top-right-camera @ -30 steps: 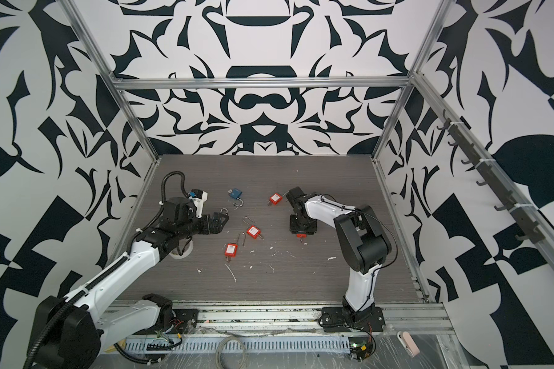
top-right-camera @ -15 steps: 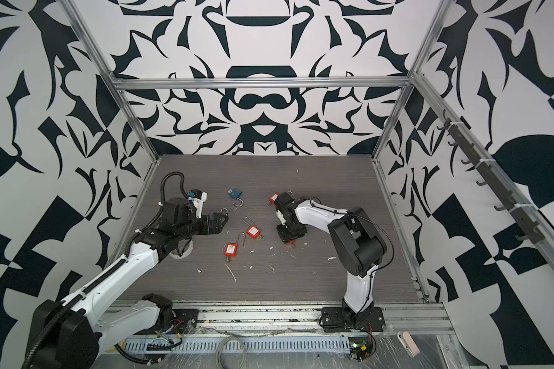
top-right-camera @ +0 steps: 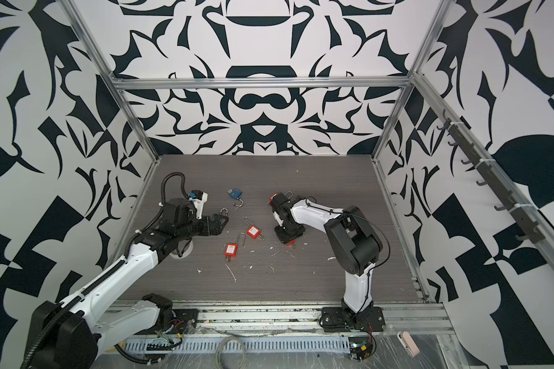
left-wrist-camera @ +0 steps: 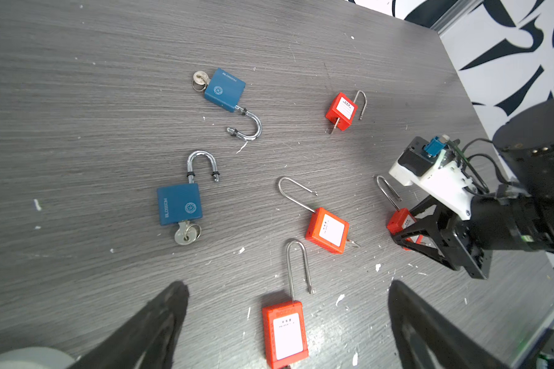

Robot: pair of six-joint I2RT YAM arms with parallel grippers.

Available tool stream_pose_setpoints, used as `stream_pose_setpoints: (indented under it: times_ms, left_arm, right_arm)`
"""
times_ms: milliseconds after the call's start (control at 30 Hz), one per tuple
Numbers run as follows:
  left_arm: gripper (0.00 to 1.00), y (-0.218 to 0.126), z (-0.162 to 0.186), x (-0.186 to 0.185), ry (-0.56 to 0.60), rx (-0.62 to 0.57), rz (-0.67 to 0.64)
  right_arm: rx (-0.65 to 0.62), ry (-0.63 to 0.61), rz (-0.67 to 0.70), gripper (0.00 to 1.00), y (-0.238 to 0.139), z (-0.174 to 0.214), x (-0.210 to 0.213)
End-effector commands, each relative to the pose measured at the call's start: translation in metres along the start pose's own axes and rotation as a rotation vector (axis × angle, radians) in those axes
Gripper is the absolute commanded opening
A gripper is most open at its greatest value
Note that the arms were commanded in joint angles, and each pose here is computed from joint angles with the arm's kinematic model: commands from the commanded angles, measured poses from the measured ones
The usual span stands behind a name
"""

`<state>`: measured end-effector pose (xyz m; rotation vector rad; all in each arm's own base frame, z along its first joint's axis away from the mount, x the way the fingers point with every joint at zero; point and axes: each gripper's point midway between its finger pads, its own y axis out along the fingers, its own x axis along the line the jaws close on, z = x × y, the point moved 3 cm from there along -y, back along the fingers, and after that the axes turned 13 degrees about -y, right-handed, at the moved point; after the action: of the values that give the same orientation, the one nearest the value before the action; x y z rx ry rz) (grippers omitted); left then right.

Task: Lock with the key

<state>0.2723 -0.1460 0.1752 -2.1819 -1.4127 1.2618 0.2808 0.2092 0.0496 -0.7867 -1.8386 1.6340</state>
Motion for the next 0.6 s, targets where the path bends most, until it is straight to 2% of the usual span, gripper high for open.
stream_pose_setpoints:
  times_ms: [0, 167, 367, 567]
  left_arm:
    - [0.99, -0.011, -0.011, -0.018, 0.109, -0.021, 0.067]
    - [1.0, -0.017, -0.01, -0.033, 0.303, -0.053, 0.162]
    - [0.99, -0.031, 0.006, -0.072, 0.595, -0.103, 0.423]
    - [0.99, -0.048, 0.008, -0.097, 0.794, -0.214, 0.573]
  right_arm:
    - [-0.105, -0.128, -0.053, 0.33, -0.039, -0.013, 0.017]
    - [-0.248, -0.357, -0.05, 0.31, -0.08, -0.015, 0.031]
    - [-0.435, -0.69, -0.012, 0.3, -0.12, -0.004, 0.044]
    - [-0.535, -0.875, -0.002, 0.3, -0.147, 0.007, 0.055]
